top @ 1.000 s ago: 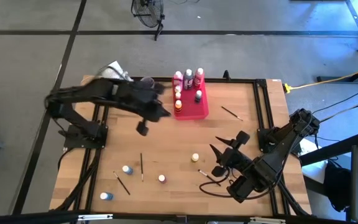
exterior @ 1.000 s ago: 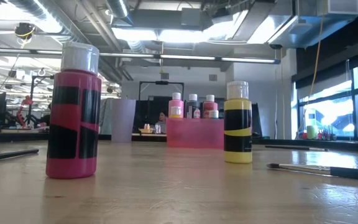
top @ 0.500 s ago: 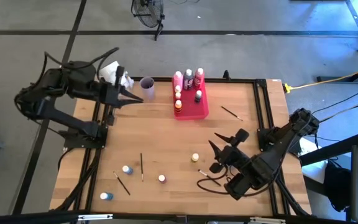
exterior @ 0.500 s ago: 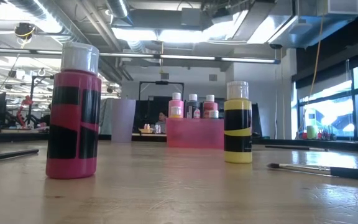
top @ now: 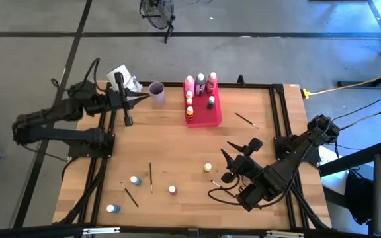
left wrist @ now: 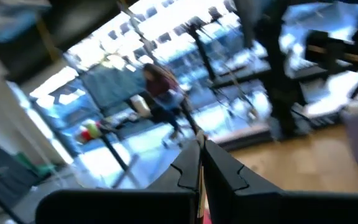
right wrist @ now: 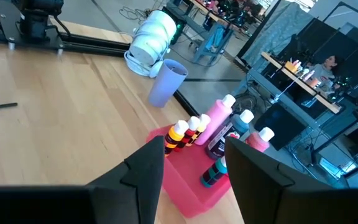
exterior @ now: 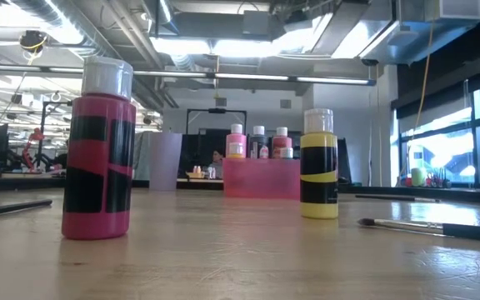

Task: Pick & Place Paint Supplies
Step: Put the black paint brush into the purple cup

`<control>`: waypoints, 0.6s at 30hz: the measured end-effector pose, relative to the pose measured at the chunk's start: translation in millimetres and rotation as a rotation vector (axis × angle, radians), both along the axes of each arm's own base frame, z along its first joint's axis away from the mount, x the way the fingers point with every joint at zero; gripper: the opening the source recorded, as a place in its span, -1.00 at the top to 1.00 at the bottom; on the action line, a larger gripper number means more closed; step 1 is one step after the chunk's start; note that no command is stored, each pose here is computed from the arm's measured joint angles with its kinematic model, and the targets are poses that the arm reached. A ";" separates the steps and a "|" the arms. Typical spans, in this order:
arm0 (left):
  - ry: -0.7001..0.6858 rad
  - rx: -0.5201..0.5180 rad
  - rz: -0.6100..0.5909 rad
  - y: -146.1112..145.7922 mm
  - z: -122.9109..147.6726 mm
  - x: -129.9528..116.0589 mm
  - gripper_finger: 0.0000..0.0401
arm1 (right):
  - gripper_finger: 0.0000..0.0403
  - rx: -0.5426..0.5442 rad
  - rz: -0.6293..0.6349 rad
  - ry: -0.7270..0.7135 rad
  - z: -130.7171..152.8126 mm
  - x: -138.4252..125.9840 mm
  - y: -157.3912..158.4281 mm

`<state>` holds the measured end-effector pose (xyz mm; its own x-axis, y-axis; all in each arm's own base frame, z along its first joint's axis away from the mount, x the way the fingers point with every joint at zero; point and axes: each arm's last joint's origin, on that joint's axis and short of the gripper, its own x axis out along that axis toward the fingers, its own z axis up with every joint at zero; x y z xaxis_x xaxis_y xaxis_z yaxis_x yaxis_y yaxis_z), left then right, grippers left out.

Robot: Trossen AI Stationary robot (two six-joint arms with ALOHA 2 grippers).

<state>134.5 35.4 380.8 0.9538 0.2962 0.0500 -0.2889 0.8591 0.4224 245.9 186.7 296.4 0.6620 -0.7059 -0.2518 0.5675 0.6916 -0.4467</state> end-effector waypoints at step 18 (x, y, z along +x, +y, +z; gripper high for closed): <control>-0.268 -0.068 0.268 38.2 -111.1 -7.5 0.98 | 0.15 -0.022 -0.037 -0.020 -2.8 6.6 -9.0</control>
<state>127.0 73.7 269.8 0.7981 0.5443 0.2586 -0.5993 0.7615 0.2467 252.5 177.7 293.6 0.6401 -0.7351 -0.2233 0.6014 0.6603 -0.4499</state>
